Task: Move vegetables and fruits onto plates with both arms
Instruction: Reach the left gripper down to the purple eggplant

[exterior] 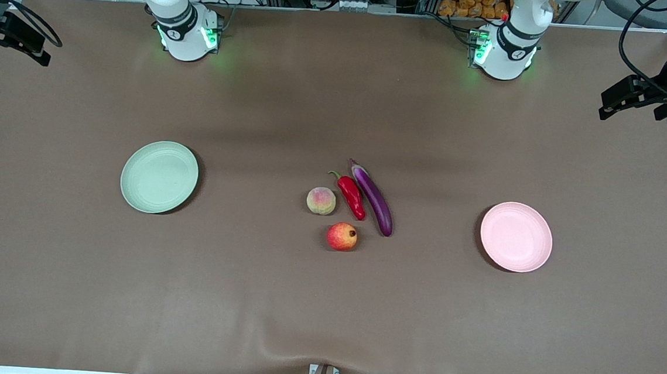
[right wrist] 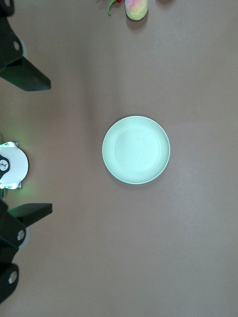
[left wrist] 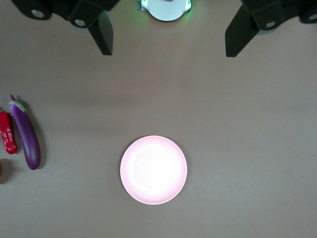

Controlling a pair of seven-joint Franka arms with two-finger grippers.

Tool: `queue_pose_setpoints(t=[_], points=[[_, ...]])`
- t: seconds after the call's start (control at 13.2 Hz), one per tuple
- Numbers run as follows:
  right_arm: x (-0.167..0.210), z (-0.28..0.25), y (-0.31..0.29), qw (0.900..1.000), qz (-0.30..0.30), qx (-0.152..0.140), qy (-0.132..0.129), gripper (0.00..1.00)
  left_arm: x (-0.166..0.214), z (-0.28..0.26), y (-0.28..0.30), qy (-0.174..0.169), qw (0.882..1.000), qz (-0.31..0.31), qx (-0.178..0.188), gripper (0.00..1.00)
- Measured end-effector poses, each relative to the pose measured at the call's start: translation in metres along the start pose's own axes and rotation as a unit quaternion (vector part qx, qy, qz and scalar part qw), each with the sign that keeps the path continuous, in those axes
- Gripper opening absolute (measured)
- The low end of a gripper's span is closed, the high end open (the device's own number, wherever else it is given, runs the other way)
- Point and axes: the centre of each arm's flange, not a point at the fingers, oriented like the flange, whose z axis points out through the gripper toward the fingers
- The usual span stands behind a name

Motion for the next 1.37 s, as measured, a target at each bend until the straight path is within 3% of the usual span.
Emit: queue_pose_setpoints(t=[0.68, 1.06, 1.37], points=[[-0.001, 0.001, 0.0, 1.0, 0.0, 0.0, -0.004, 1.0, 0.025, 0.046, 0.041, -0.004, 1.0, 0.012, 0.003, 1.0], [-0.001, 0.002, 0.0, 1.0, 0.0, 0.0, -0.006, 1.0, 0.053, 0.118, 0.126, -0.016, 0.998, -0.067, -0.001, 1.0], [-0.001, 0.002, 0.0, 1.0, 0.0, 0.0, -0.007, 1.0, 0.055, 0.193, 0.188, -0.02, 0.99, -0.142, -0.011, 1.0]])
